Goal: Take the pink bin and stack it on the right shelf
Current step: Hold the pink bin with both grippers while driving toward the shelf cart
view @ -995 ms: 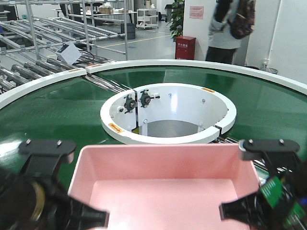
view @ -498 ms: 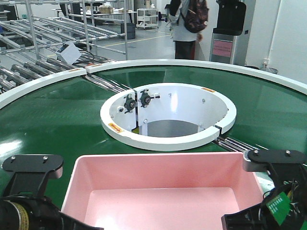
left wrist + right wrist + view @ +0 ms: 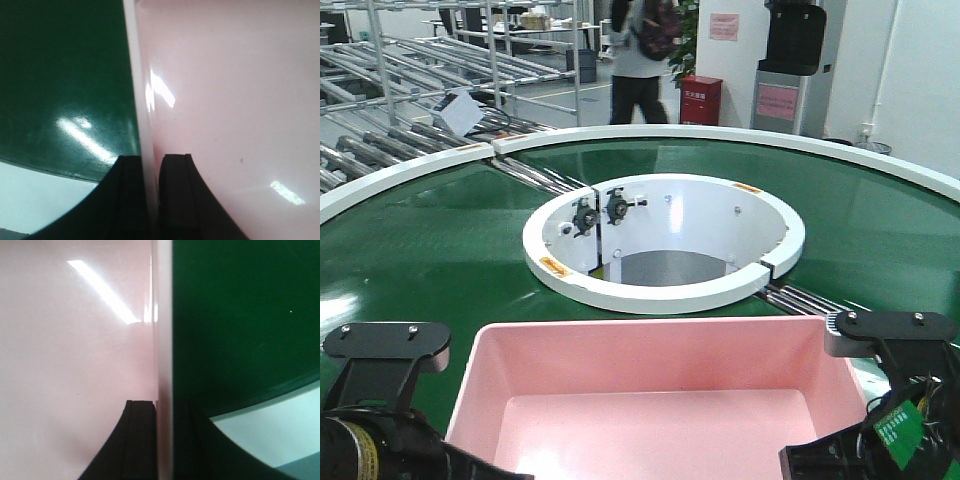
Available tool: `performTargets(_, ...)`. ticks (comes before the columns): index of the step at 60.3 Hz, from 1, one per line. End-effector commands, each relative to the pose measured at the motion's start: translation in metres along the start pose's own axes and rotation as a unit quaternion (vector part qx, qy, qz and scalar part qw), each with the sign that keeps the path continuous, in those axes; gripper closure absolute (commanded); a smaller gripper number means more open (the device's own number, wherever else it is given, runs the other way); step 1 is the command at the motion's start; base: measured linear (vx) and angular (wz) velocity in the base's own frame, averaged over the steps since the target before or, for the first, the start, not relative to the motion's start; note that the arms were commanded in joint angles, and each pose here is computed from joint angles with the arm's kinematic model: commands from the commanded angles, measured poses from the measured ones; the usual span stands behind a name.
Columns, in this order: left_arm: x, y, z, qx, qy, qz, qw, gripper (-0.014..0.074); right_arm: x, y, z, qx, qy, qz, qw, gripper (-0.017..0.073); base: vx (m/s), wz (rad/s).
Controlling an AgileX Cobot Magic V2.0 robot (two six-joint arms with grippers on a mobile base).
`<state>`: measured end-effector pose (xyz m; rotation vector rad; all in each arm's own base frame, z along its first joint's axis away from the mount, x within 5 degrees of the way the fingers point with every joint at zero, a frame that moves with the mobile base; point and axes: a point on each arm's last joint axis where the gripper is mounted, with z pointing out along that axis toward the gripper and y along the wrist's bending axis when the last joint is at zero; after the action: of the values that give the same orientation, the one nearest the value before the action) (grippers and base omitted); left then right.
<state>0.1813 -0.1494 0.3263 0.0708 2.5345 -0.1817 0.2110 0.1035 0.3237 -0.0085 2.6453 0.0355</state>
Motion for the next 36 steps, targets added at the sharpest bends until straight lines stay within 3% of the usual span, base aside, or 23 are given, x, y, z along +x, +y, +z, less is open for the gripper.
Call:
performTargets(1,-0.0098,0.0022,-0.0152,0.013,-0.047,0.005,0.999,0.0552,-0.0088,-0.0076,-0.0148,0.015,-0.051,-0.014,0.998,0.0568,-0.05,-0.15)
performTargets(36,-0.0098,0.0022,-0.0152,0.013,-0.046,0.005,0.999,0.0552,-0.0088,-0.0074,-0.0142,0.015,-0.050,-0.014,0.999,0.0568,-0.15,-0.44)
